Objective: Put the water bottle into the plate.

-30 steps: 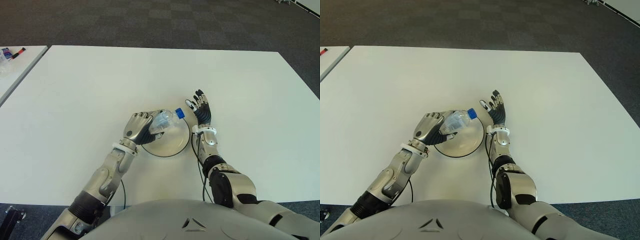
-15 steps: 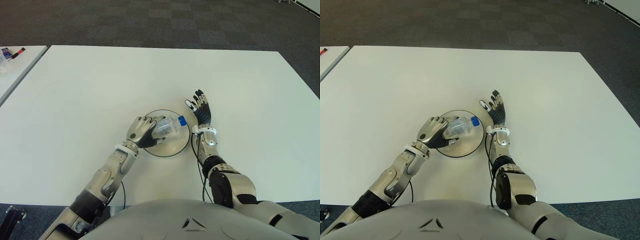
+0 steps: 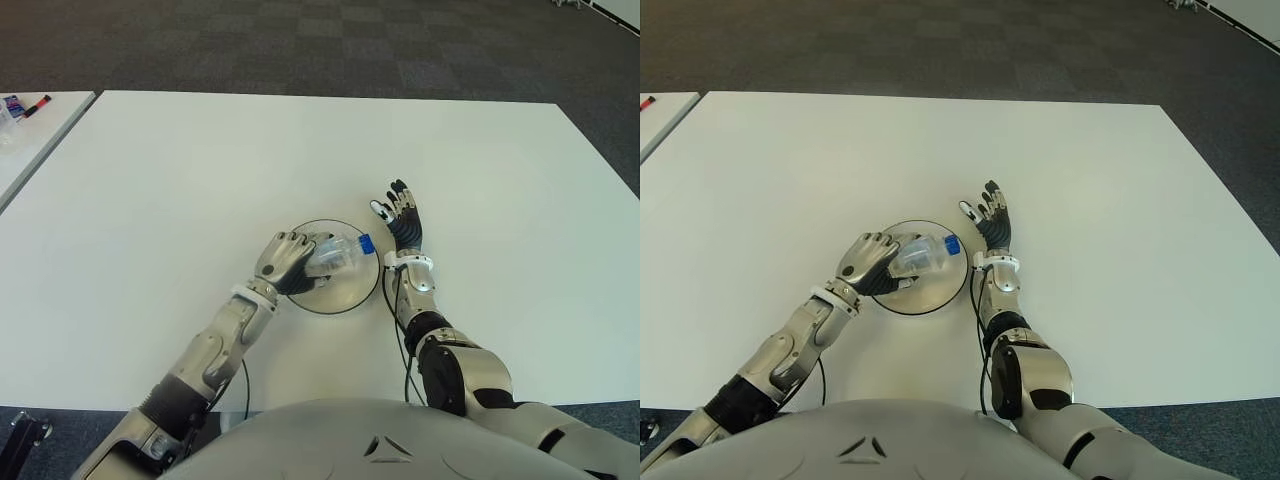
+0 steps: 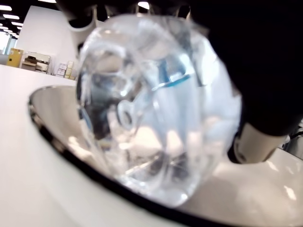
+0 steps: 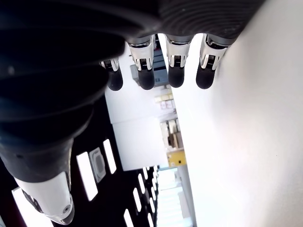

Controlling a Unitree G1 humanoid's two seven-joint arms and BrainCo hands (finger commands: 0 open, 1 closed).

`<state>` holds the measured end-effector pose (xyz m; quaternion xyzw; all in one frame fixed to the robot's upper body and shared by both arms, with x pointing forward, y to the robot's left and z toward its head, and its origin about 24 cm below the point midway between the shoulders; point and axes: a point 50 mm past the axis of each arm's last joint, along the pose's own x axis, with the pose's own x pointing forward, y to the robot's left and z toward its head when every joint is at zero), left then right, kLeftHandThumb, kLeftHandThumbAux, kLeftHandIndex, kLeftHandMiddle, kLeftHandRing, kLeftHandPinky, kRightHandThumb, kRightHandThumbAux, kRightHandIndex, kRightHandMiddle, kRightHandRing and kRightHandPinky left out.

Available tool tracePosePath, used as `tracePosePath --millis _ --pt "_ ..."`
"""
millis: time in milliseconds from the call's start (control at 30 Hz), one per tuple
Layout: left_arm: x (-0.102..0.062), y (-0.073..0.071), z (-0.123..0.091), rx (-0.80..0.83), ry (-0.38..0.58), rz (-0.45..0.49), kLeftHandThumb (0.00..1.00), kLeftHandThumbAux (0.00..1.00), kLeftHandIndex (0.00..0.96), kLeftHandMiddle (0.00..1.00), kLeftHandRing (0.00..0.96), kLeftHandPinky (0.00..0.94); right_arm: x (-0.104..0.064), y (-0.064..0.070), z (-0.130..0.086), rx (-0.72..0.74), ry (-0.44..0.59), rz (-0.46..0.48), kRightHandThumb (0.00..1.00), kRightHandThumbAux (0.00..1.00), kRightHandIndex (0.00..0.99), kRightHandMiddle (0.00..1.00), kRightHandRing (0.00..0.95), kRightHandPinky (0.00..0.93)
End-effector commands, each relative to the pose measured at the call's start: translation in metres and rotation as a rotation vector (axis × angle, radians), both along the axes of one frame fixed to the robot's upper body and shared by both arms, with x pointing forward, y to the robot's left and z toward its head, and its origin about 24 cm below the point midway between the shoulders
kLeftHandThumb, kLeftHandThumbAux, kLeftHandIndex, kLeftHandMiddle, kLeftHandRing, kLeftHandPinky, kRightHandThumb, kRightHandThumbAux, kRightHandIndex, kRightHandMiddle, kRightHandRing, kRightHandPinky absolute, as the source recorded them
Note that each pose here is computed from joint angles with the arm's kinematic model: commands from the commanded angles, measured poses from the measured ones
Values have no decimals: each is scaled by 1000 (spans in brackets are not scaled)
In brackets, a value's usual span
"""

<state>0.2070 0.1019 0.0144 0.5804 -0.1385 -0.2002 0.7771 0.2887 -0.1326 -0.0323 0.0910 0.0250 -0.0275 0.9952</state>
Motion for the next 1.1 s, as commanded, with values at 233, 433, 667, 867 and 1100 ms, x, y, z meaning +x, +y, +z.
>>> tracePosePath --millis 233,433,667,867,1100 --pt "0 0 -3 36 -26 -6 853 660 442 593 848 845 -22 2 -27 18 137 -2 47 750 57 51 41 81" --pt "1 -1 -2 18 -85 3 852 660 443 599 828 813 -22 2 -26 19 136 -5 45 752 59 51 40 81" --pt "2 -2 -4 -18 -106 11 835 673 410 554 641 593 -21 2 -27 14 141 -6 46 751 66 56 45 86" --pt "1 0 -8 -39 -12 17 104 801 125 175 137 99 -21 2 -27 13 144 -5 48 745 65 58 47 85" --pt "0 2 -7 -9 3 14 8 798 13 29 12 8 -21 2 -27 14 145 -7 53 747 64 60 46 86"
